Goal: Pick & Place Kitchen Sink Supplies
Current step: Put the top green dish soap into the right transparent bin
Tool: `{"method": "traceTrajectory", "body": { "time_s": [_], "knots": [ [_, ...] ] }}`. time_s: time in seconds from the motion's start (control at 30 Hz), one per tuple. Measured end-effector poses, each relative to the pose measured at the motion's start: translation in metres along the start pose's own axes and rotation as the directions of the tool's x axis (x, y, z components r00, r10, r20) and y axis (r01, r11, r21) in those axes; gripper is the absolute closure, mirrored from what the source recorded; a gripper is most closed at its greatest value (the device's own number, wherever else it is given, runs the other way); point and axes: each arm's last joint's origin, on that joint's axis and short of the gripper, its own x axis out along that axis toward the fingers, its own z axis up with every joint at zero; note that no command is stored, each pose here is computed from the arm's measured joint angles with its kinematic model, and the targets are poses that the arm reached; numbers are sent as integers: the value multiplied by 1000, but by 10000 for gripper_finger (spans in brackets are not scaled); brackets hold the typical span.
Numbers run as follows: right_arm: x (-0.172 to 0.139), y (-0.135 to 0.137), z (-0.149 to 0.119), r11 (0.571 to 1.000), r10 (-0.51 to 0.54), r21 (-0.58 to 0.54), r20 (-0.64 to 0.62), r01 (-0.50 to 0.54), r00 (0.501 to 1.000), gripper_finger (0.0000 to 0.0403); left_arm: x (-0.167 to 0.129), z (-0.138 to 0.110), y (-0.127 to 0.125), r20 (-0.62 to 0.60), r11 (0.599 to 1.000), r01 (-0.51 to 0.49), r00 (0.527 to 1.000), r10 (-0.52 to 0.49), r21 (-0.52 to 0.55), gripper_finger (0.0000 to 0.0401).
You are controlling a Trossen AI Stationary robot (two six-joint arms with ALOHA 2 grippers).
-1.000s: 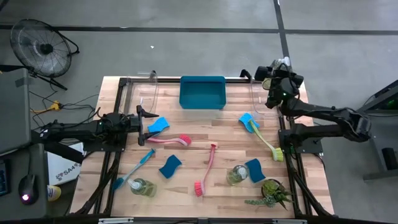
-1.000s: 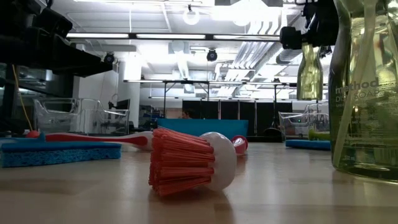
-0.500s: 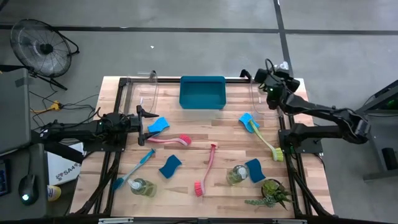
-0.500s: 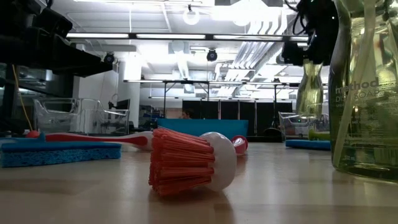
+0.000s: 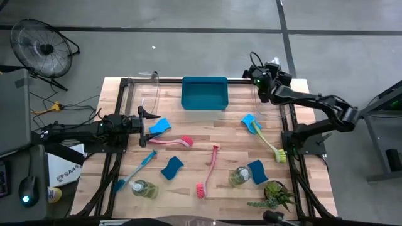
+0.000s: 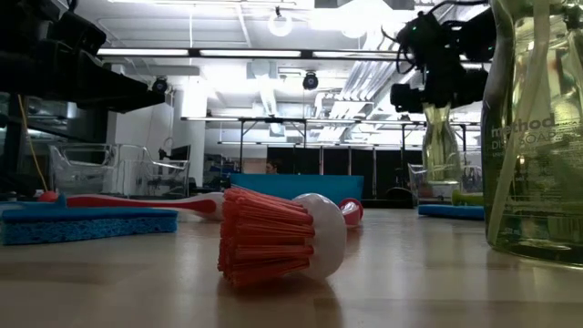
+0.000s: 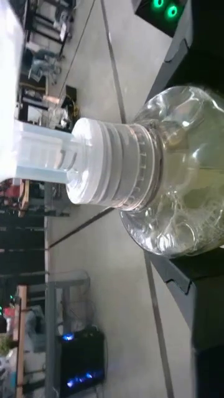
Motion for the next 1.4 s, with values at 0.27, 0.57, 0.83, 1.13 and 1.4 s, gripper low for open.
{"method": "traceTrajectory", "body": {
  "time_s": [0.27,0.57,0.83,1.13,1.4],
  "knots": [
    [18,8,-16,998,-19,66,-40,22,999,121,0,0,0,0,1000,0,1000,0,0,45],
    [26,12,-28,998,-38,43,-60,40,997,121,0,0,0,0,1000,0,1000,0,0,45],
    [29,15,-35,997,-46,62,-67,50,997,121,0,0,0,0,1000,0,1000,0,0,45],
    [31,16,-39,996,-56,61,-69,61,996,121,0,0,0,0,1000,0,1000,0,0,45],
    [30,18,-39,999,0,36,-102,4,995,120,0,0,0,0,1000,0,1000,0,0,45]
  ]
}}
